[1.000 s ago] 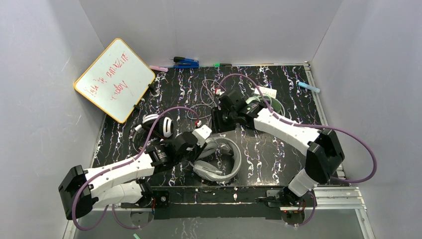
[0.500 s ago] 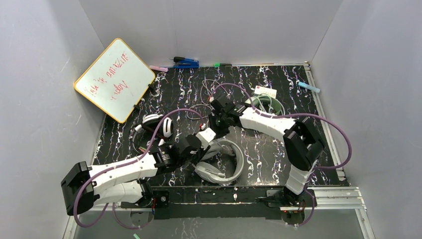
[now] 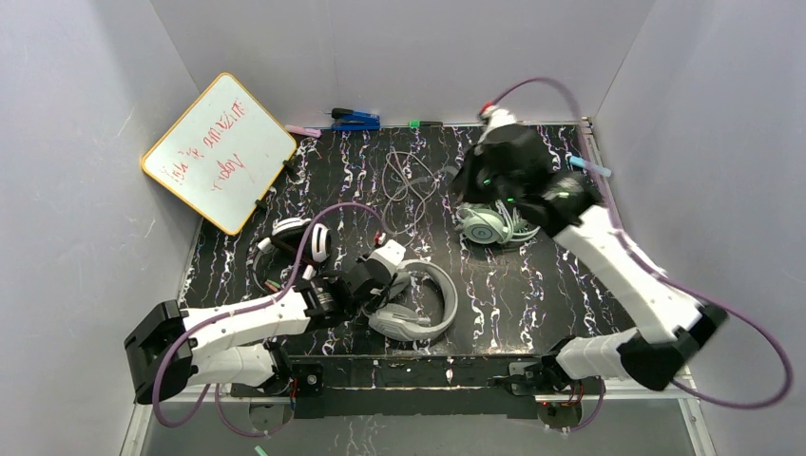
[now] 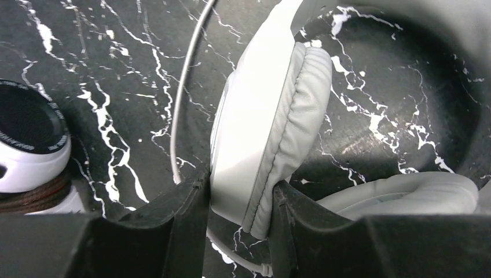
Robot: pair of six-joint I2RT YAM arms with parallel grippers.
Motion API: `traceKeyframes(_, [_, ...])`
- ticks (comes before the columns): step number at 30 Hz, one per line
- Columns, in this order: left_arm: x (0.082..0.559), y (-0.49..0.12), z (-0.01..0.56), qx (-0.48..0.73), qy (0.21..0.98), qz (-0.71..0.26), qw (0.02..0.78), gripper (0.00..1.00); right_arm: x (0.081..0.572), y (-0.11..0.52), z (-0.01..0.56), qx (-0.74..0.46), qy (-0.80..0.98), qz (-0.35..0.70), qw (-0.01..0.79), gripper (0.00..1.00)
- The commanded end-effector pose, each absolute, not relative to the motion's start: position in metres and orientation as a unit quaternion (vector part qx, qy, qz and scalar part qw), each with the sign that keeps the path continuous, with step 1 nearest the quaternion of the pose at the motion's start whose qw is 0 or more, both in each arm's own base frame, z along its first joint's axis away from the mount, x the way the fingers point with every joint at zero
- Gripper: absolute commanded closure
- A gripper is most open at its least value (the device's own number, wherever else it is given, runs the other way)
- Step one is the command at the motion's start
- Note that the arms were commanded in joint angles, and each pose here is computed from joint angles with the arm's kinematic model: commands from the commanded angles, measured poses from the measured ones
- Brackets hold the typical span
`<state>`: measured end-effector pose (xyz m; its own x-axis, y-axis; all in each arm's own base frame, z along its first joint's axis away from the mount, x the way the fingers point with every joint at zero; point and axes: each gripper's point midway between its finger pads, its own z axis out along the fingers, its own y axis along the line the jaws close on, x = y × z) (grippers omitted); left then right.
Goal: Wrap the headphones
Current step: Pick up the headphones from the center of the board.
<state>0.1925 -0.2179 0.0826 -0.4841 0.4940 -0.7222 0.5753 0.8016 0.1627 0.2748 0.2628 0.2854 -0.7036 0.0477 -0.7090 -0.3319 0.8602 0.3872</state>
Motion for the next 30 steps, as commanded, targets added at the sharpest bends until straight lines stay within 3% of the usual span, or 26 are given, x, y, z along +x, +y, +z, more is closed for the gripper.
traceKeyframes(1, [0.215,-0.215,0.141,0.228,0.844,-0.06,0.481,0.71,0.279,0.161,0.382,0.037,0.843,0.138,0.519,0.99])
traceKeyframes(5, [0.224,-0.193,0.218,0.168,0.817,-0.068,0.548,0.7,0.255,0.113,0.437,0.09,0.788,0.135,0.594,0.99])
traceKeyframes(9, [0.222,-0.151,0.312,0.091,0.775,-0.076,0.621,0.7,0.23,0.129,0.453,0.022,0.778,0.206,0.593,0.99])
traceKeyframes(13, [0.215,-0.104,0.397,0.014,0.742,-0.067,0.667,0.74,0.205,0.181,0.43,-0.094,0.798,0.297,0.515,0.99])
traceKeyframes(19, [0.214,-0.095,0.442,0.003,0.739,-0.055,0.672,0.73,0.141,0.26,0.389,-0.27,0.761,0.484,0.337,0.99])
traceKeyframes(20, [0.215,-0.097,0.441,0.003,0.739,-0.056,0.671,0.73,0.137,0.264,0.378,-0.277,0.762,0.495,0.313,0.91])
traceKeyframes(22, [0.217,-0.101,0.434,0.001,0.741,-0.059,0.669,0.73,0.141,0.264,0.362,-0.267,0.778,0.482,0.301,0.54])
traceKeyframes(24, [0.218,-0.108,0.425,0.004,0.744,-0.066,0.665,0.73,0.16,0.254,0.343,-0.229,0.814,0.43,0.317,0.28])
traceKeyframes(26, [0.22,-0.119,0.408,0.023,0.75,-0.071,0.657,0.73,0.171,0.247,0.335,-0.209,0.828,0.401,0.332,0.17])
traceKeyframes(30, [0.223,-0.138,0.379,0.069,0.756,-0.07,0.647,0.73,0.173,0.253,0.354,-0.212,0.808,0.42,0.354,0.05])
